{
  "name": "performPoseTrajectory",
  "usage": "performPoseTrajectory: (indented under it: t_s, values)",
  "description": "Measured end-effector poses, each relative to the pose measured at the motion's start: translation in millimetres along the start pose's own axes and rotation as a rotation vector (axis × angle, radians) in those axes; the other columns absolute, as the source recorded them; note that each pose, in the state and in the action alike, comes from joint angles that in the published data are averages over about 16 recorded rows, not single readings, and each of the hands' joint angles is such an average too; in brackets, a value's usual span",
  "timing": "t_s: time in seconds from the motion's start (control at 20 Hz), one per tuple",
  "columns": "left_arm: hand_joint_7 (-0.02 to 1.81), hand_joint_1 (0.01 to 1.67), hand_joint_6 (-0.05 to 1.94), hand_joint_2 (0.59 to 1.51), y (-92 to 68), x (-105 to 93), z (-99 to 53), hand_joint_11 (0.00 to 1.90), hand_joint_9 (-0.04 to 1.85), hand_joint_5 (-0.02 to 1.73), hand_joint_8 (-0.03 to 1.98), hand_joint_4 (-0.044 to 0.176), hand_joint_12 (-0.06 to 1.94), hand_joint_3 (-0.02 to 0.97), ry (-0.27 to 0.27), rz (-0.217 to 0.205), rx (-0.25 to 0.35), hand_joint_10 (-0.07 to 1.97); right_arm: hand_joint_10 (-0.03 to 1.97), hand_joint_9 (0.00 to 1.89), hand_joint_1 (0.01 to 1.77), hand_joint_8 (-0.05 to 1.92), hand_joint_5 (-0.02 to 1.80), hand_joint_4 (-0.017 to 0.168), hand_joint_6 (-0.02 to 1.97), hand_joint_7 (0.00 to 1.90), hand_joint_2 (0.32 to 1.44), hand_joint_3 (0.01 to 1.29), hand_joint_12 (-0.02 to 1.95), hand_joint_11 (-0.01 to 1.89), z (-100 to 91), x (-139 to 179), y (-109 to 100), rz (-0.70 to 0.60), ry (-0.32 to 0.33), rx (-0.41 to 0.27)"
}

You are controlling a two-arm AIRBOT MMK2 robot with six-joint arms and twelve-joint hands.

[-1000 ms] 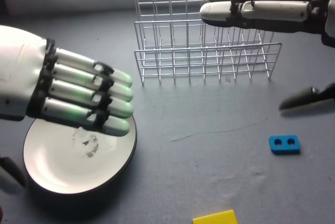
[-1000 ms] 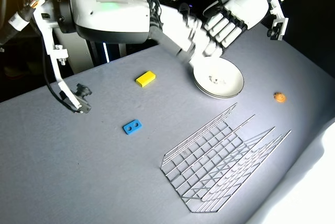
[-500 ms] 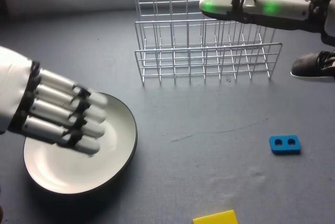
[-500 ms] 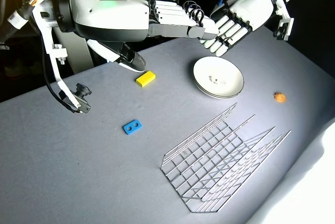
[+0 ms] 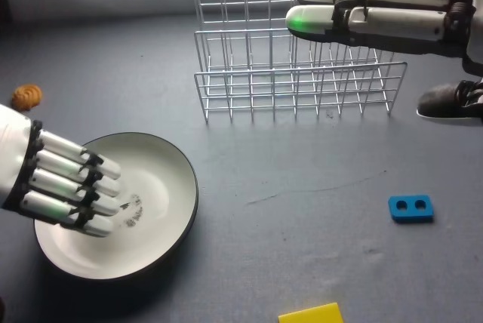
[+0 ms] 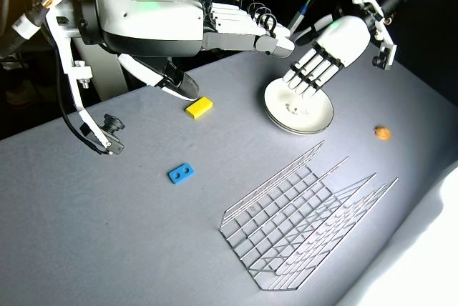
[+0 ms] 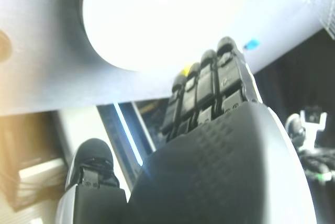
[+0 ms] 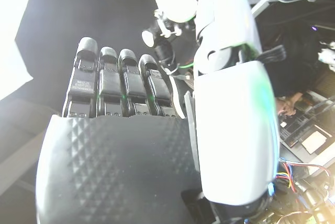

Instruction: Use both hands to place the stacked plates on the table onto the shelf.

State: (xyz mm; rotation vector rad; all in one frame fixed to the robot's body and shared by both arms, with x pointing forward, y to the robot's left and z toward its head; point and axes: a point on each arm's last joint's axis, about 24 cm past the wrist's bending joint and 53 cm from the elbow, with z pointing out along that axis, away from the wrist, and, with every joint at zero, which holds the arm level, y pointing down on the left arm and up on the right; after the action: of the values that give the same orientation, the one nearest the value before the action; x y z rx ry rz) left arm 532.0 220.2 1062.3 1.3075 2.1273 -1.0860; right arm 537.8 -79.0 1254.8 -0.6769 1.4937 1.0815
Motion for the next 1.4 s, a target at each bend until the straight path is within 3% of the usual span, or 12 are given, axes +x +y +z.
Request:
performPoseTrajectory:
  t_s: [0.7, 1.4]
  values:
    - [0.02, 0.02, -0.01, 1.178, 42.6, 31.9, -13.4, 0.02, 0.02, 0.02, -0.01, 0.003, 0.01, 0.023, 0.045, -0.045, -0.096, 0.0, 0.01, 0.02, 1.13, 0.01, 0.02, 0.008, 0.02, 0.01, 1.03, 0.02, 0.27, 0.02, -0.8, 7.3, 3.8, -0.018, 0.025, -0.017]
    - [0.02, 0.02, -0.01, 1.183, 47.7, 52.2, -17.7, 0.02, 0.02, 0.02, -0.01, 0.0, -0.01, 0.022, 0.091, -0.031, -0.103, 0.0, 0.01, 0.02, 1.14, 0.01, 0.03, 0.008, 0.02, 0.01, 1.04, 0.02, 0.3, 0.02, -6.0, 13.7, 5.3, -0.037, 0.045, -0.026]
